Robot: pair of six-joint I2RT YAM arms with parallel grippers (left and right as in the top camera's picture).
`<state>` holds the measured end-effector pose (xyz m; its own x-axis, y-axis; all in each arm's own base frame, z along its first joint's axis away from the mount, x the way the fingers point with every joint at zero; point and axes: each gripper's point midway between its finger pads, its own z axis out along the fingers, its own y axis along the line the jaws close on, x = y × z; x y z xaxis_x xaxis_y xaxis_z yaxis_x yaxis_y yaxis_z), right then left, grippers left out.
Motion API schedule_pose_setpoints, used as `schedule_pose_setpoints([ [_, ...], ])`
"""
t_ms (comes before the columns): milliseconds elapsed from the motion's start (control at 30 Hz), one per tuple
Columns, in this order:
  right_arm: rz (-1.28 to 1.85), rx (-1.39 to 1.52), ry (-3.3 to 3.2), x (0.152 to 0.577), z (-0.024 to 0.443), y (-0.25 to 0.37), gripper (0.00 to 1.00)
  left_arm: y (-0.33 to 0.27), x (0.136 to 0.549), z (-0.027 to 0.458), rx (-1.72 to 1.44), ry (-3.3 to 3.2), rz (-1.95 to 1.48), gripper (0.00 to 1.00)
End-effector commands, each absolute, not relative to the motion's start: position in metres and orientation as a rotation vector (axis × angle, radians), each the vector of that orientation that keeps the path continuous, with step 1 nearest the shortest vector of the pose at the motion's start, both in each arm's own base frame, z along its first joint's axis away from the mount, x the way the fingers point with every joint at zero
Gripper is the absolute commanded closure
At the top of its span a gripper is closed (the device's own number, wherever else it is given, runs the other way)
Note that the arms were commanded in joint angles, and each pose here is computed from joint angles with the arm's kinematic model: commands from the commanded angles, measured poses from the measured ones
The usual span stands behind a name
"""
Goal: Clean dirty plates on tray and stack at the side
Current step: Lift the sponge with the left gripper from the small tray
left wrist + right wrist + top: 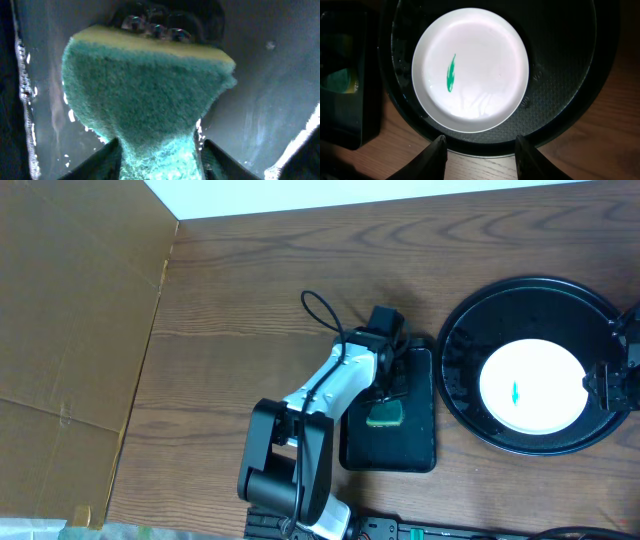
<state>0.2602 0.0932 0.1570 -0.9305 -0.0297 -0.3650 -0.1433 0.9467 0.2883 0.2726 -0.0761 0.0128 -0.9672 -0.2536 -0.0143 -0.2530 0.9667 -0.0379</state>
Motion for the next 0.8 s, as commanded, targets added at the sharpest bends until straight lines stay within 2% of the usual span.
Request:
schedule_pose_setpoints([
  [0, 0.456, -0.148, 2.738, 0.260, 0.158, 0.097, 0.58, -0.080, 0.269, 0.030, -0.333, 3.075, -0.148, 0.40],
  [167, 0.456, -0.147, 2.737, 0.260, 0.158, 0.097, 0.59, -0.072, 0.270, 0.061, -0.331, 2.981, -0.134, 0.26],
  [267, 0.456, -0.147, 2.737, 0.260, 0.158, 0.097, 0.58, -0.058, 0.270, 0.059, -0.340, 2.962, -0.020, 0.25],
  [433, 0.456, -0.148, 2.737, 0.260, 0.158, 0.097, 0.58, -0.053, 0.263, 0.025, -0.378, 3.003, -0.012, 0.26],
  [533, 0.456, -0.148, 2.737, 0.260, 0.158, 0.097, 0.58, -0.054, 0.258, 0.005, -0.401, 3.041, -0.029, 0.35],
  [600, 0.456, -0.147, 2.737, 0.260, 0.158, 0.097, 0.58, -0.053, 0.258, -0.001, -0.407, 3.054, -0.026, 0.49],
  [700, 0.456, -0.148, 2.737, 0.260, 0.158, 0.097, 0.58, -0.058, 0.262, -0.007, -0.405, 3.054, -0.061, 0.59],
  [767, 0.456, -0.147, 2.737, 0.260, 0.158, 0.097, 0.58, -0.060, 0.263, -0.007, -0.404, 3.052, -0.074, 0.78],
])
